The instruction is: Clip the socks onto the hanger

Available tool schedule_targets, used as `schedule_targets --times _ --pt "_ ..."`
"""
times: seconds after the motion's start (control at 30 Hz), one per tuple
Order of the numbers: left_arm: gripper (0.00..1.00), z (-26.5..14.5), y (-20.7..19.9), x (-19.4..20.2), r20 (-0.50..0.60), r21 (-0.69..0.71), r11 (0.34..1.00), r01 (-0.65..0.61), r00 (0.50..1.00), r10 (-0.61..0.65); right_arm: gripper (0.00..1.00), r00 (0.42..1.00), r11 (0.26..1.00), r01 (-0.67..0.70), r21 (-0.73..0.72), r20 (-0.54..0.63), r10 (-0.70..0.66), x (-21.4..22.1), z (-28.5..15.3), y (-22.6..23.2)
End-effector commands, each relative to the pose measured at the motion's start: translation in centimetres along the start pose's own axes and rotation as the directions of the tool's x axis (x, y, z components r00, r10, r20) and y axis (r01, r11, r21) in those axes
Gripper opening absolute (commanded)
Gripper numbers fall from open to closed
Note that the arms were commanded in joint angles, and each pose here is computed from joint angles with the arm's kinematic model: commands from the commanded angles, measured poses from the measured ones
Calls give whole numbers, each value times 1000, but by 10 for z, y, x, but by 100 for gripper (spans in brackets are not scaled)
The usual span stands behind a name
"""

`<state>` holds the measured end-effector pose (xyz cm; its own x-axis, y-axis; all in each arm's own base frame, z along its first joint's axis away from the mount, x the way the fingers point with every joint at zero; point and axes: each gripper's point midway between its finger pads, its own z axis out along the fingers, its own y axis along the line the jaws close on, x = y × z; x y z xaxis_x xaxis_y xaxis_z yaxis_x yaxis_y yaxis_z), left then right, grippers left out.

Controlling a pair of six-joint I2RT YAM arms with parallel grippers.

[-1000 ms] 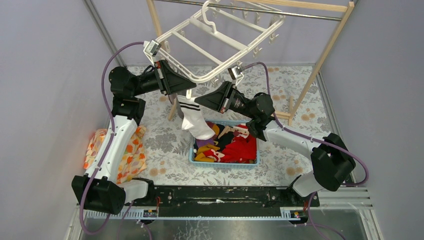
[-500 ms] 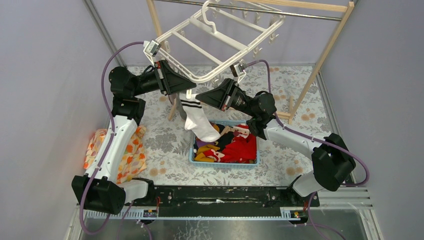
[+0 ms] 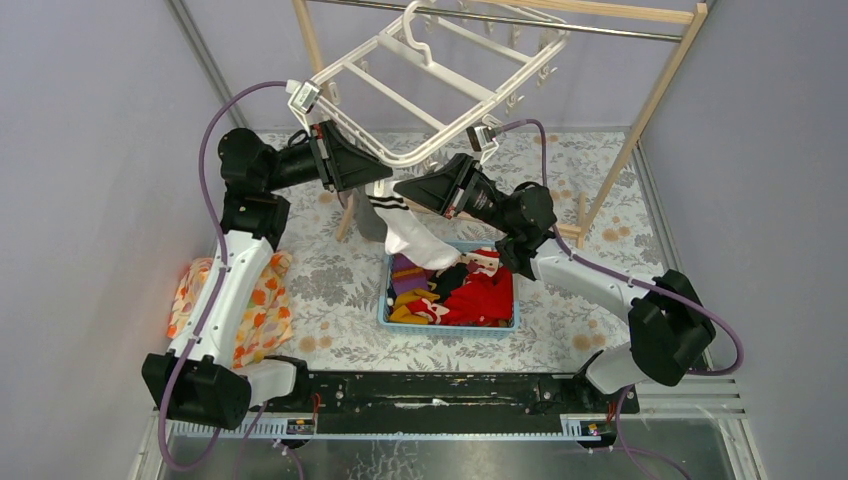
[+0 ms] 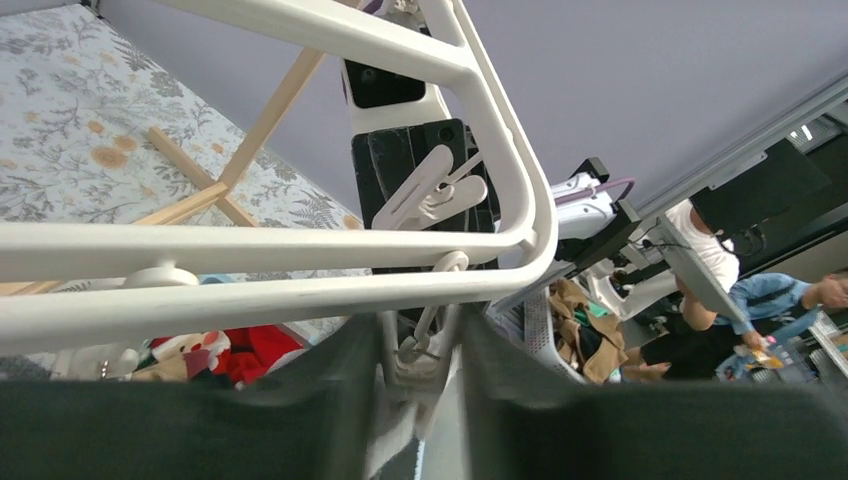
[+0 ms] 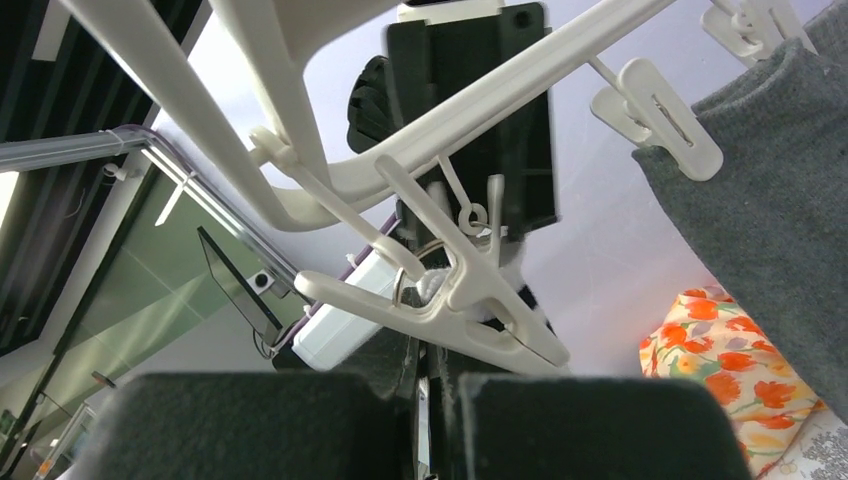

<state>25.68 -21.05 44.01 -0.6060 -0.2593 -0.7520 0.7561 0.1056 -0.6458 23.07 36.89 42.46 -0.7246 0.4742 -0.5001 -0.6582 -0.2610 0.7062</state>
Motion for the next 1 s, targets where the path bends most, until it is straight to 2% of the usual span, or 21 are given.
schedule_targets --times 0.0,0.13,0.17,0.23,0.33,0.43,0.57,0.6,0.7,0.77,0.83,0.97 --pt "48 -3 -15 -5 -1 12 998 -59 998 59 0 994 994 94 -50 57 -92 -18 0 31" --pt "72 -4 -22 -7 -4 5 997 -74 997 74 0 993 994 109 -6 50 -108 -19 -1 26" --pt "83 -5 -23 -7 -9 -1 997 -75 997 75 0 992 993 114 12 48 -114 -19 -1 24" --pt "97 -8 -26 -7 -26 -11 997 -82 996 81 0 990 990 128 55 45 -131 -20 -2 20" --pt "99 -17 -24 -3 -54 -50 995 -83 995 80 35 986 976 153 154 39 -160 -22 -9 9" --pt "99 -34 -14 4 -81 -120 986 -115 991 106 65 979 944 188 271 22 -201 -22 -22 -4" --pt "99 -65 10 21 -106 -230 965 -125 989 103 97 966 873 239 426 -15 -257 -21 -50 -18" --pt "99 -71 17 27 -118 -261 956 -131 988 104 99 962 849 255 462 -34 -270 -20 -58 -22" --pt "99 -88 48 46 -179 -389 900 -197 974 136 100 949 755 302 582 -113 -293 -13 -88 -38" --pt "99 -103 80 56 -224 -505 829 -242 964 145 100 940 660 333 673 -178 -292 -5 -121 -51" --pt "99 -121 110 66 -270 -599 750 -280 953 141 100 923 540 371 755 -237 -303 -1 -158 -66" --pt "99 -153 167 81 -328 -730 597 -332 937 120 100 881 245 397 885 -292 -373 -12 -235 -87"
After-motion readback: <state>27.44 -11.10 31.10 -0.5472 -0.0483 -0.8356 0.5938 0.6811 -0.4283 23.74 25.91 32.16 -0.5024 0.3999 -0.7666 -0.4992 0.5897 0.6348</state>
